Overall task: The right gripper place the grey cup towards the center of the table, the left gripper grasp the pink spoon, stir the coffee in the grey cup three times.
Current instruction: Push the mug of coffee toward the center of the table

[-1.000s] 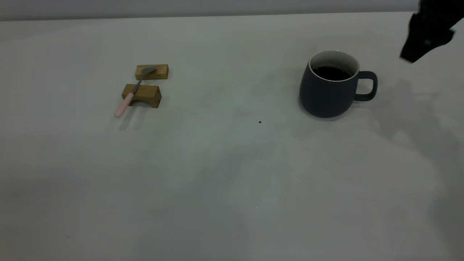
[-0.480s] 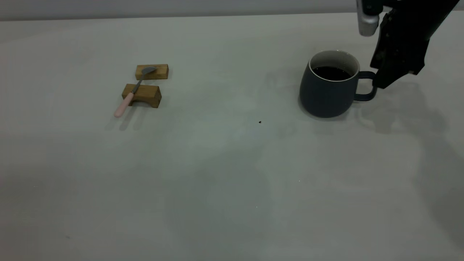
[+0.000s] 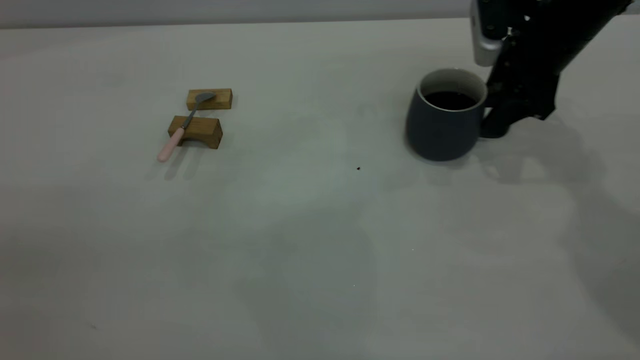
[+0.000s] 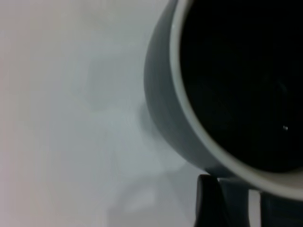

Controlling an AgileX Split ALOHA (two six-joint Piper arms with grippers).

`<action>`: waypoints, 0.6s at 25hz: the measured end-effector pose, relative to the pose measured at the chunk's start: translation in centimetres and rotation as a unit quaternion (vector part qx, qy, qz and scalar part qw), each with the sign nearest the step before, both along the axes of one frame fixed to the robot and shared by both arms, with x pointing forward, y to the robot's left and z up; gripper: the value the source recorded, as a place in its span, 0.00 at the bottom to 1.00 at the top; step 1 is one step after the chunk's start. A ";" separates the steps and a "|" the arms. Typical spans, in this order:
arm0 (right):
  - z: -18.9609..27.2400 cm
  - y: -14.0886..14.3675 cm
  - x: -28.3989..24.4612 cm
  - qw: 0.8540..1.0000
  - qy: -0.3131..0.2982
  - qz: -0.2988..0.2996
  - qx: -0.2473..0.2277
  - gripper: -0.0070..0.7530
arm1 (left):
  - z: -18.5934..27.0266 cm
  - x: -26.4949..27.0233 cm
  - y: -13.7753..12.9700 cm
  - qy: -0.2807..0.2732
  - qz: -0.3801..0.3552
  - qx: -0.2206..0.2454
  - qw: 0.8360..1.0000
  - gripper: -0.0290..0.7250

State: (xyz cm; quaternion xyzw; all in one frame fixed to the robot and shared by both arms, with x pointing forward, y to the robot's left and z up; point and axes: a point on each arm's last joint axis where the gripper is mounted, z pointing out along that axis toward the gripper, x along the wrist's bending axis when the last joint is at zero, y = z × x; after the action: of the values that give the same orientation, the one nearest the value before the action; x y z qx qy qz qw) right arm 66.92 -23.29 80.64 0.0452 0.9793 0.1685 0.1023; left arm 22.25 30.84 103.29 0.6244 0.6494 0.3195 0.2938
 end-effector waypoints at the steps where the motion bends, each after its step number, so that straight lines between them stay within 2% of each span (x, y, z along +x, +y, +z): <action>1: -0.1 0.6 0.0 1.000 -0.006 0.002 0.003 0.66 | 0.0 0.0 0.0 0.000 0.000 0.000 1.000 0.76; 15: -0.9 10.0 -0.9 0.997 -0.057 0.019 0.039 0.66 | 0.0 0.0 0.0 0.000 0.000 0.000 1.000 0.76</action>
State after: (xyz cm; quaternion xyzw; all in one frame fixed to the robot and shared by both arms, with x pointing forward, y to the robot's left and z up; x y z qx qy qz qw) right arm 66.01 -13.28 79.77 0.0208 0.9652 0.2112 0.1526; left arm 22.25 30.84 103.29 0.6244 0.6494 0.3195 0.2938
